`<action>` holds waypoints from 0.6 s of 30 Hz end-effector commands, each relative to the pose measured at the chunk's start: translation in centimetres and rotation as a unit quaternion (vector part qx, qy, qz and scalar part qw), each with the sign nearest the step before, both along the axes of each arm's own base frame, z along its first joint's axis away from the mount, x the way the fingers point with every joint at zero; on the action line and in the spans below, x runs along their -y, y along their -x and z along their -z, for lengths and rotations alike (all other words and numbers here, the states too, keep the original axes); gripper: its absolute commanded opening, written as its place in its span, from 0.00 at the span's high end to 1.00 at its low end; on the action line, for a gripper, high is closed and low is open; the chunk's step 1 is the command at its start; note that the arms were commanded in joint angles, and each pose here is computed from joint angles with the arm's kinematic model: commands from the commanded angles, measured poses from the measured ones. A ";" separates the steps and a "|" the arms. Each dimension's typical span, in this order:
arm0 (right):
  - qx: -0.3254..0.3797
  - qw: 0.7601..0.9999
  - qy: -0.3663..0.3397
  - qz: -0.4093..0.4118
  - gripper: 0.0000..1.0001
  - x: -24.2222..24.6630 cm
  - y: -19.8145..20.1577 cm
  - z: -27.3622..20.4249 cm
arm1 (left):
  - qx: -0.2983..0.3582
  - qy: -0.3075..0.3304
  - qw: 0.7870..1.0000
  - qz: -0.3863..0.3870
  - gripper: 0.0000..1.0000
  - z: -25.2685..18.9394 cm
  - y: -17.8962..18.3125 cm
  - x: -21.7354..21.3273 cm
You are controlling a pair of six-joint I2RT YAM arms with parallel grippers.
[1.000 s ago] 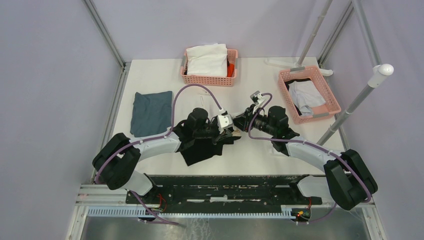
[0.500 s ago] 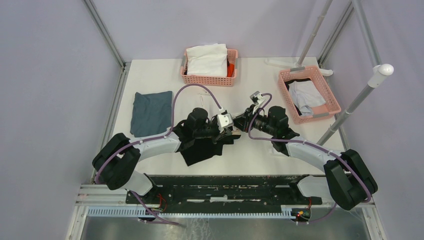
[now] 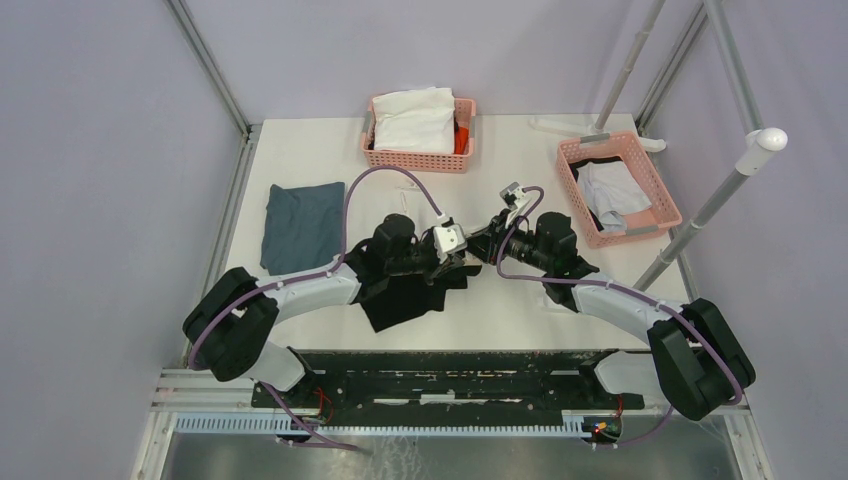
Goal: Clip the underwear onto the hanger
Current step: Clamp the underwear onto the hanger.
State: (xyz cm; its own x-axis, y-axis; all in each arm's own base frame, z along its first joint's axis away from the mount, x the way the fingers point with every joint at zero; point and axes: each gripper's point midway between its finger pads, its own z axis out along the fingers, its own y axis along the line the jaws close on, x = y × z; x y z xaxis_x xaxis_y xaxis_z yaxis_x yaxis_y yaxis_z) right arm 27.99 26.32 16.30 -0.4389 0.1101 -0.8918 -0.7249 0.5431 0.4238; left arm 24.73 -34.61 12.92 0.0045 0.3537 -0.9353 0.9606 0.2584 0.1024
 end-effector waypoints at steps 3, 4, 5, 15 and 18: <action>0.048 0.998 -0.031 -0.026 0.99 -0.8 0.5 -3.2 | 0.070 0.047 0.996 -0.006 0.97 -4.9 -1.8 0.9; 0.048 0.998 -0.031 -0.026 0.99 -0.8 0.4 -3.2 | 0.070 0.046 0.996 -0.007 0.97 -4.9 -1.9 0.9; 0.047 0.998 -0.031 -0.028 0.99 -0.9 0.5 -3.2 | 0.070 0.046 0.996 -0.007 0.97 -4.9 -1.8 0.9; 0.047 0.998 -0.035 -0.037 0.99 -0.8 1.3 -3.6 | 0.066 0.046 0.997 -0.016 0.97 -4.9 -2.3 0.8; 0.047 0.998 -0.034 -0.038 0.99 -0.9 1.4 -3.5 | 0.066 0.046 0.997 -0.016 0.97 -4.8 -2.3 0.8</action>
